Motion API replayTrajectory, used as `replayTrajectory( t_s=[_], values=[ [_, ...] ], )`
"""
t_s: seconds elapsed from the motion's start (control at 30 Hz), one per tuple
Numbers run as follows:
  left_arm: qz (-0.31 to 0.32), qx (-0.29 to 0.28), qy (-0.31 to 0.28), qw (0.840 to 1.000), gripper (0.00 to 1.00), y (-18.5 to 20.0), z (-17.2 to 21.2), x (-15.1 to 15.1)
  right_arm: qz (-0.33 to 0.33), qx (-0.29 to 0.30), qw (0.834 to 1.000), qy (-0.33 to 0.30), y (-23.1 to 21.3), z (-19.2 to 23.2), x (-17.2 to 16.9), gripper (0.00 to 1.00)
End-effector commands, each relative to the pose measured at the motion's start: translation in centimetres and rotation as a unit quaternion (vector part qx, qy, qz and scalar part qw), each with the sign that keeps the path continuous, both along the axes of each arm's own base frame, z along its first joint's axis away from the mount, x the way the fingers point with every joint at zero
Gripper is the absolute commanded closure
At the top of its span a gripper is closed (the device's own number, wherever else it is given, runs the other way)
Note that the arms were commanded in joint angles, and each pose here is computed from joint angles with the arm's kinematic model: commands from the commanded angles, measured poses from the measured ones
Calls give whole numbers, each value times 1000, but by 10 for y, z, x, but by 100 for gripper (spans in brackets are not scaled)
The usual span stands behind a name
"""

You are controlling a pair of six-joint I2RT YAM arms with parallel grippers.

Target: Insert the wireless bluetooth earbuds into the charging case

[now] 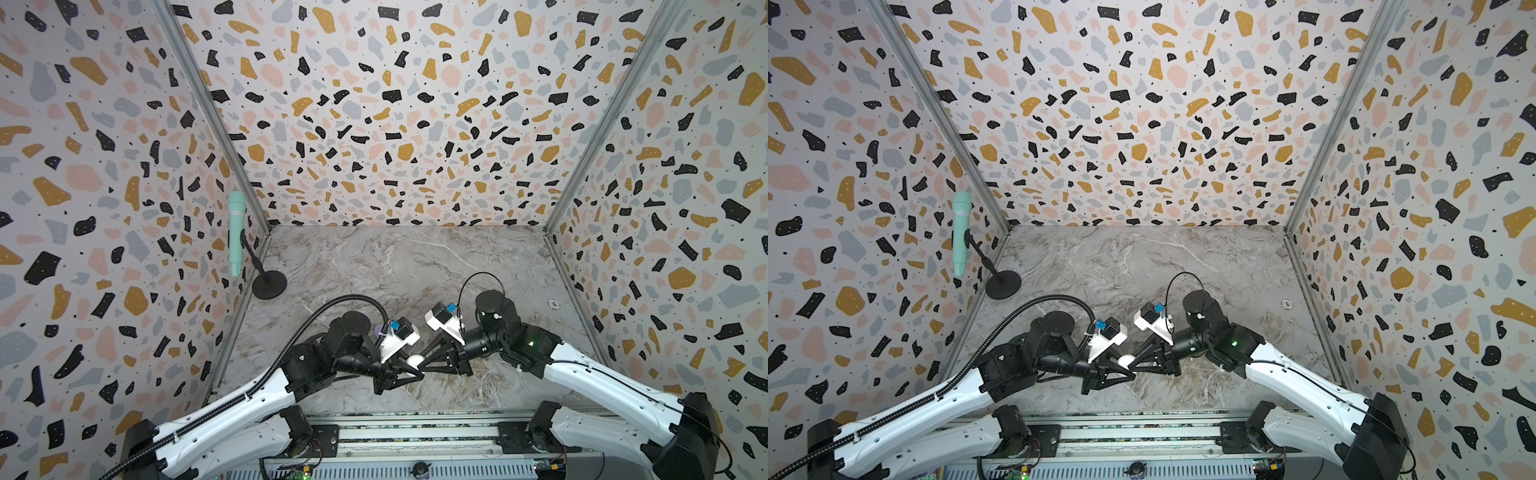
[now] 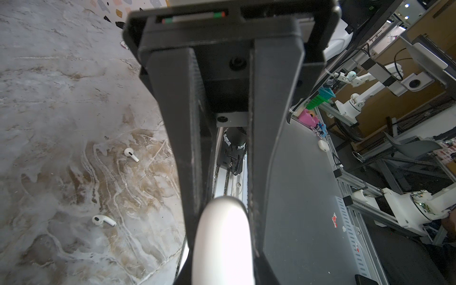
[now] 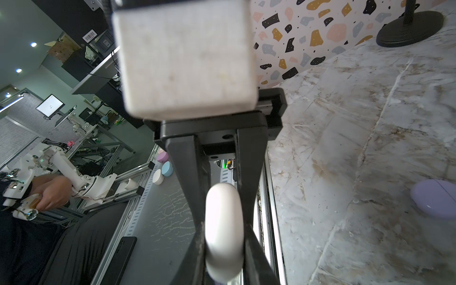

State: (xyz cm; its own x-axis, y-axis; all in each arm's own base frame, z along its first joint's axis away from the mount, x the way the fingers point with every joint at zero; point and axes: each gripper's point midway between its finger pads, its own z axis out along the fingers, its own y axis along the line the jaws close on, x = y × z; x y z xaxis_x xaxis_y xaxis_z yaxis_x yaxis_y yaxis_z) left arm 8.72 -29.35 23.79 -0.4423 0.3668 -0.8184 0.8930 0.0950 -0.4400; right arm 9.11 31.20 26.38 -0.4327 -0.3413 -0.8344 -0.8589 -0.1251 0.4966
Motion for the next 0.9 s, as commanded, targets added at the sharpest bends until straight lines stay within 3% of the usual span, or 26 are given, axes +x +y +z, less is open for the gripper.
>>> replayTrajectory(
  t_s=[0.0,0.87],
  values=[
    [5,-18,-18,1000,73,-2,13,4,-12,14,1000,-13,1,12,3,100],
    [9,-37,-30,999,72,3,27,1,-57,26,998,-18,0,19,13,100]
  ],
)
